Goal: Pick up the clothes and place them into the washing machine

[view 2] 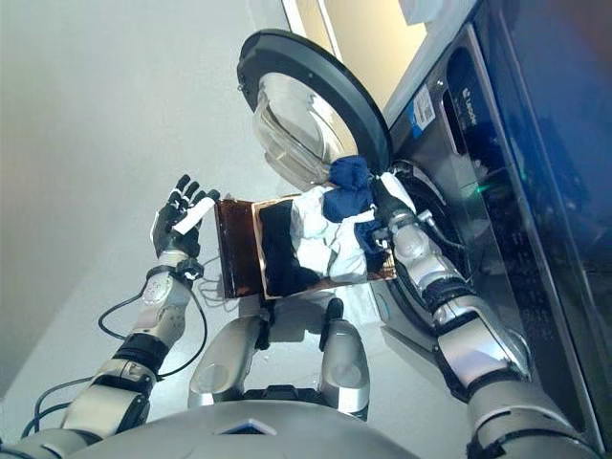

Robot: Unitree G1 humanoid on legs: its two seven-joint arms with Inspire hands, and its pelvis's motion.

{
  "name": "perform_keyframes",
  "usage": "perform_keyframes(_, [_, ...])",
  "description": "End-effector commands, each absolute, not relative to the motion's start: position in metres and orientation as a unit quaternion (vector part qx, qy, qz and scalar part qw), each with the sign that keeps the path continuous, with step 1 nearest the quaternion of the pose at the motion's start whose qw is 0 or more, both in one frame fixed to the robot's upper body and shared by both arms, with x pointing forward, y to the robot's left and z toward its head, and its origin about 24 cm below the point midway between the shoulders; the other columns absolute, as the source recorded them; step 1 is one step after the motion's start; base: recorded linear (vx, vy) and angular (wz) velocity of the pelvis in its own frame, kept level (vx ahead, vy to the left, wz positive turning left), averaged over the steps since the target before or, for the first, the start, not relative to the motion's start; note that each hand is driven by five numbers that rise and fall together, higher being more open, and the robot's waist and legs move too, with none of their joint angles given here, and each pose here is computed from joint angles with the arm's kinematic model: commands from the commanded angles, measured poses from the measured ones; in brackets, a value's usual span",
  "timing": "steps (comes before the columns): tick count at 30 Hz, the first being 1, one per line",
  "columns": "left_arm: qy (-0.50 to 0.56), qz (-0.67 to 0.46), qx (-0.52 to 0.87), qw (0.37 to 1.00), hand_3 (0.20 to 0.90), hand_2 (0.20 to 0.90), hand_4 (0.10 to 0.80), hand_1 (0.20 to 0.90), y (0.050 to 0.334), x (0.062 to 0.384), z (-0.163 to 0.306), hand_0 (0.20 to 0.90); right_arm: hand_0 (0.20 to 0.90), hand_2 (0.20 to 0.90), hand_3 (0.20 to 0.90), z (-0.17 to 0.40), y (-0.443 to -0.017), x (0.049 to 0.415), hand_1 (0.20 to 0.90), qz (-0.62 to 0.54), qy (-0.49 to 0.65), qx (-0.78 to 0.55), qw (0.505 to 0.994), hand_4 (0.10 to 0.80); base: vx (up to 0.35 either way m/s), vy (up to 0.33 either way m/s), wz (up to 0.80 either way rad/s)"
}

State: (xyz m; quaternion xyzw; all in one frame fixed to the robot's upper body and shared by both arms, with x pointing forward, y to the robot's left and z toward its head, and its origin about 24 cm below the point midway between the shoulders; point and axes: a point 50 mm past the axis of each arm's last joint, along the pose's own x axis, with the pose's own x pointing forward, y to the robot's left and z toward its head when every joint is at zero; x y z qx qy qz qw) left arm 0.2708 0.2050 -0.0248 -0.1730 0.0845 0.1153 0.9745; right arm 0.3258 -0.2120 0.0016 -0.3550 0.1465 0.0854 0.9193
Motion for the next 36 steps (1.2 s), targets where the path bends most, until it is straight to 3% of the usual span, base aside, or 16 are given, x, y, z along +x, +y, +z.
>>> perform_keyframes(1, [0.027, 0.113, -0.171, 0.978, 0.9, 0.9, 0.8, 0.9, 0.213, 0.281, -0.006, 0.9, 0.2, 0.2, 0.2, 0.027, -0.213, 0.337, 0.2, 0.053, 0.074, -0.289, 0.953, 0.3, 0.055, -0.037, -0.07])
perform_keyframes(12, [0.046, 0.141, -0.163, 0.975, 0.9, 0.9, 0.8, 0.9, 0.222, 0.273, -0.017, 0.9, 0.2, 0.2, 0.2, -0.004, -0.184, 0.313, 0.2, 0.103, 0.095, -0.266, 0.954, 0.3, 0.017, -0.019, -0.05])
perform_keyframes(16, [0.046, 0.13, -0.161, 0.977, 0.9, 0.9, 0.8, 0.9, 0.216, 0.274, -0.016, 0.9, 0.2, 0.2, 0.2, -0.006, -0.168, 0.319, 0.2, 0.146, 0.092, -0.356, 0.918, 0.3, -0.008, -0.002, -0.02])
perform_keyframes(20, [0.015, 0.087, -0.164, 0.983, 0.9, 0.9, 0.8, 0.9, 0.203, 0.287, 0.002, 0.9, 0.2, 0.2, 0.2, -0.01, -0.162, 0.332, 0.2, 0.18, 0.111, -0.483, 0.85, 0.3, -0.163, 0.013, 0.02])
perform_keyframes(28, [-0.029, 0.068, -0.179, 0.981, 0.9, 0.9, 0.8, 0.9, 0.19, 0.301, 0.026, 0.9, 0.2, 0.2, 0.2, 0.006, -0.152, 0.346, 0.2, 0.158, 0.075, -0.521, 0.835, 0.3, -0.111, -0.001, 0.14])
perform_keyframes(36, [-0.074, 0.046, -0.189, 0.978, 0.9, 0.9, 0.8, 0.9, 0.175, 0.311, 0.051, 0.9, 0.2, 0.2, 0.2, 0.015, -0.175, 0.355, 0.2, 0.088, 0.08, -0.56, 0.82, 0.3, -0.068, 0.006, 0.13])
